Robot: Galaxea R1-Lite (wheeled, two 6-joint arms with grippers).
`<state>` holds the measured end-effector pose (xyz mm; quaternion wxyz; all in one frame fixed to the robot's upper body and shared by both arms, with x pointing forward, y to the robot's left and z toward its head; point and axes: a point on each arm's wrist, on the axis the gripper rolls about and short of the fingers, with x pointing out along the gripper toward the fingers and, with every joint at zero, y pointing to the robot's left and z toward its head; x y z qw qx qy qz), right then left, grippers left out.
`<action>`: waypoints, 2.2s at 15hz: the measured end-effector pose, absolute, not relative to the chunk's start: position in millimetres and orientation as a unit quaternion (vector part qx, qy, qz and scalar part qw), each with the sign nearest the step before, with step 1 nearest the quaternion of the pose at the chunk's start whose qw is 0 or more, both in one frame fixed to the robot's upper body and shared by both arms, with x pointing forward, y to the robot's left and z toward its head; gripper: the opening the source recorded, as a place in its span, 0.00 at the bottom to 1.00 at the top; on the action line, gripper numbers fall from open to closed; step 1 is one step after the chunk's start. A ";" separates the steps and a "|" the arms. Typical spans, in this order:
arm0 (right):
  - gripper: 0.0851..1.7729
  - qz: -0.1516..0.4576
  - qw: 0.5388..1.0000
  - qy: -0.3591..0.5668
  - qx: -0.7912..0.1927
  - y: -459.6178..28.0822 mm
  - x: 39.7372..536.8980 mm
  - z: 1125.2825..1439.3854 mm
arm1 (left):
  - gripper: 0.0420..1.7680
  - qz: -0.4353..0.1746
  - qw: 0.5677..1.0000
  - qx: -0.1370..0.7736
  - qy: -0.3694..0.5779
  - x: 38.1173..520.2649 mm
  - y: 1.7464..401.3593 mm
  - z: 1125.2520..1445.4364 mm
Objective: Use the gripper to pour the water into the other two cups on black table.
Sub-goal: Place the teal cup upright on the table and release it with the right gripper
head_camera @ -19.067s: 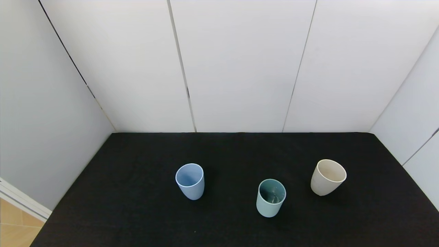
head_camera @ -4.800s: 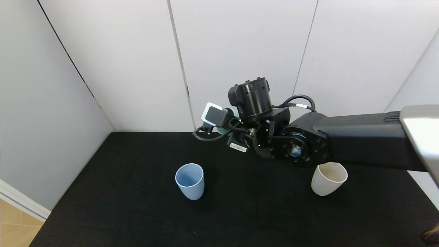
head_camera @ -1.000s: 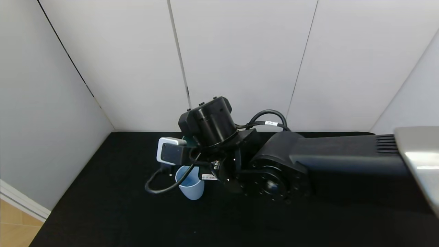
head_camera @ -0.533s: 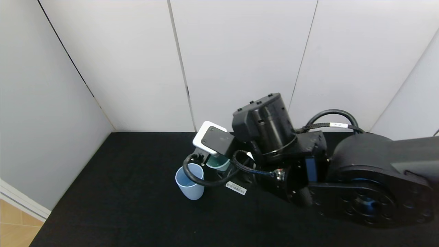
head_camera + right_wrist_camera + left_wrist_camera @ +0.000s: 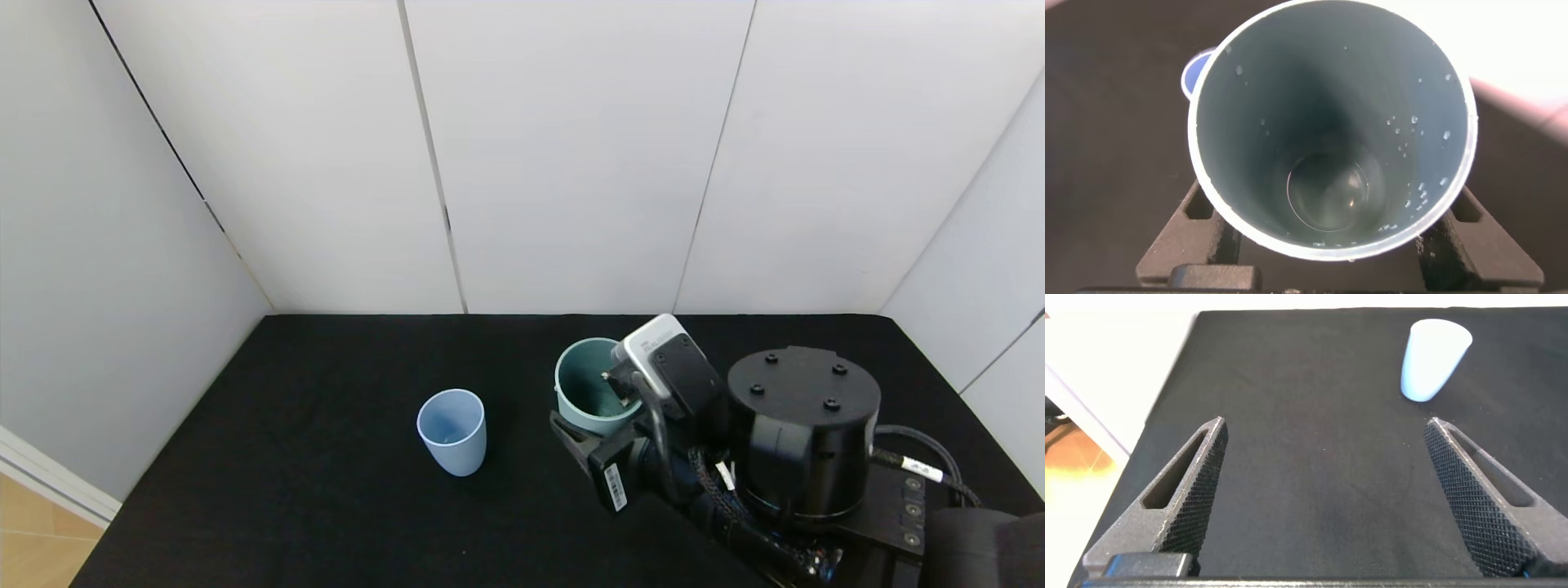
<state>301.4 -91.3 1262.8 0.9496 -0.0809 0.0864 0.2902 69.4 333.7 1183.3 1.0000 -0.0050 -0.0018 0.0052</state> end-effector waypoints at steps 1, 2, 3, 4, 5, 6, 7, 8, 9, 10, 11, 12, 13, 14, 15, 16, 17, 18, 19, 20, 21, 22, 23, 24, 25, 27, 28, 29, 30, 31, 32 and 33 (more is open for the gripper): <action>0.65 0.285 0.951 0.098 -0.073 -95.7 301.6 1253.3 | 0.97 0.005 1.000 -0.005 -0.002 69.4 333.8 1183.3; 0.65 0.280 0.952 0.103 -0.071 -99.3 302.1 1245.4 | 0.97 0.005 1.000 -0.005 -0.002 69.4 333.8 1183.3; 0.65 0.278 0.953 0.103 -0.067 -100.6 302.5 1239.5 | 0.97 0.005 1.000 -0.005 -0.002 69.4 333.8 1183.3; 0.65 0.276 0.954 0.100 -0.059 -100.4 303.7 1235.8 | 0.97 0.005 1.000 -0.005 -0.002 69.4 333.8 1183.3; 0.65 0.274 0.955 0.098 -0.054 -99.3 305.8 1231.0 | 0.97 0.005 1.000 -0.005 -0.002 69.4 333.8 1183.3; 0.65 0.272 0.956 0.094 -0.050 -97.3 308.8 1226.2 | 0.97 0.005 1.000 -0.005 -0.002 69.4 333.8 1183.3; 0.65 0.272 0.957 0.094 -0.050 -95.5 311.2 1220.6 | 0.97 0.005 1.000 -0.005 -0.002 69.4 333.8 1183.3; 0.65 0.271 0.956 0.102 -0.053 -93.9 312.6 1213.7 | 0.97 0.005 1.000 -0.005 -0.002 69.4 333.8 1183.3; 0.65 0.269 0.955 0.109 -0.056 -93.1 315.0 1207.2 | 0.97 0.005 1.000 -0.005 -0.002 69.4 333.7 1183.3; 0.65 0.265 0.955 0.118 -0.060 -93.2 317.7 1200.9 | 0.97 0.005 1.000 -0.005 -0.002 69.4 333.7 1183.3; 0.65 0.261 0.955 0.125 -0.063 -93.3 320.4 1194.4 | 0.97 0.005 1.000 -0.005 -0.002 69.4 333.8 1183.3; 0.65 0.258 0.955 0.129 -0.065 -93.1 323.9 1188.3 | 0.97 0.006 1.000 -0.005 -0.002 69.4 333.8 1183.3; 0.65 0.254 0.957 0.127 -0.063 -92.8 327.9 1183.4 | 0.97 0.005 1.000 -0.005 -0.002 69.4 333.7 1183.3; 0.65 0.250 0.958 0.123 -0.060 -92.2 332.2 1178.3 | 0.97 0.005 1.000 -0.005 -0.002 69.4 333.7 1183.3; 0.65 0.248 0.959 0.122 -0.059 -92.0 335.3 1173.6 | 0.97 0.005 1.000 -0.005 -0.002 69.4 333.7 1183.3; 0.65 0.246 0.959 0.127 -0.061 -91.9 337.5 1168.0 | 0.97 0.005 1.000 -0.005 -0.002 69.4 333.7 1183.3; 0.65 0.244 0.959 0.132 -0.062 -92.3 339.4 1164.0 | 0.97 0.005 1.000 -0.005 -0.002 69.4 333.7 1183.3; 0.65 0.242 0.959 0.136 -0.060 -92.4 340.7 1161.0 | 0.97 0.005 1.000 -0.005 -0.002 69.4 333.7 1183.3; 0.65 0.241 0.959 0.139 -0.058 -92.2 341.6 1158.7 | 0.97 0.005 1.000 -0.005 -0.002 69.4 333.7 1183.3; 0.65 0.239 0.959 0.142 -0.053 -91.2 343.1 1156.9 | 0.97 0.005 1.000 -0.005 -0.002 69.4 333.7 1183.3; 0.65 0.237 0.960 0.142 -0.050 -90.2 344.6 1155.6 | 0.97 0.005 1.000 -0.005 -0.002 69.4 333.7 1183.3; 0.65 0.236 0.960 0.144 -0.050 -89.6 345.8 1153.8 | 0.97 0.005 1.000 -0.005 -0.002 69.4 333.8 1183.3; 0.65 0.234 0.960 0.146 -0.051 -89.8 346.9 1151.9 | 0.97 0.005 1.000 -0.005 -0.002 69.4 333.8 1183.3; 0.65 0.233 0.960 0.147 -0.052 -89.9 347.6 1150.6 | 0.97 0.005 1.000 -0.005 -0.002 69.4 333.7 1183.3; 0.65 0.232 0.960 0.149 -0.052 -90.2 348.3 1149.2 | 0.97 0.005 1.000 -0.005 -0.002 69.4 333.7 1183.3; 0.65 0.228 0.960 0.151 -0.053 -91.5 350.4 1146.9 | 0.97 0.005 1.000 -0.005 -0.002 69.4 333.8 1183.3; 0.65 0.227 0.960 0.153 -0.054 -92.1 351.7 1145.2 | 0.97 0.005 1.000 -0.005 -0.002 69.4 333.8 1183.3; 0.65 0.224 0.961 0.155 -0.055 -92.7 353.6 1143.6 | 0.97 0.005 1.000 -0.005 -0.002 69.4 333.8 1183.3; 0.65 0.222 0.961 0.156 -0.056 -93.1 355.1 1141.8 | 0.97 0.005 1.000 -0.005 -0.002 69.4 333.8 1183.3; 0.65 0.221 0.961 0.158 -0.056 -93.3 356.1 1140.2 | 0.97 0.005 1.000 -0.005 -0.002 69.4 333.7 1183.3; 0.65 0.220 0.961 0.159 -0.057 -93.7 357.0 1139.1 | 0.97 0.005 1.000 -0.005 -0.002 69.4 333.8 1183.3; 0.65 0.219 0.961 0.160 -0.057 -93.8 357.7 1138.1 | 0.97 0.005 1.000 -0.005 -0.002 69.4 333.7 1183.3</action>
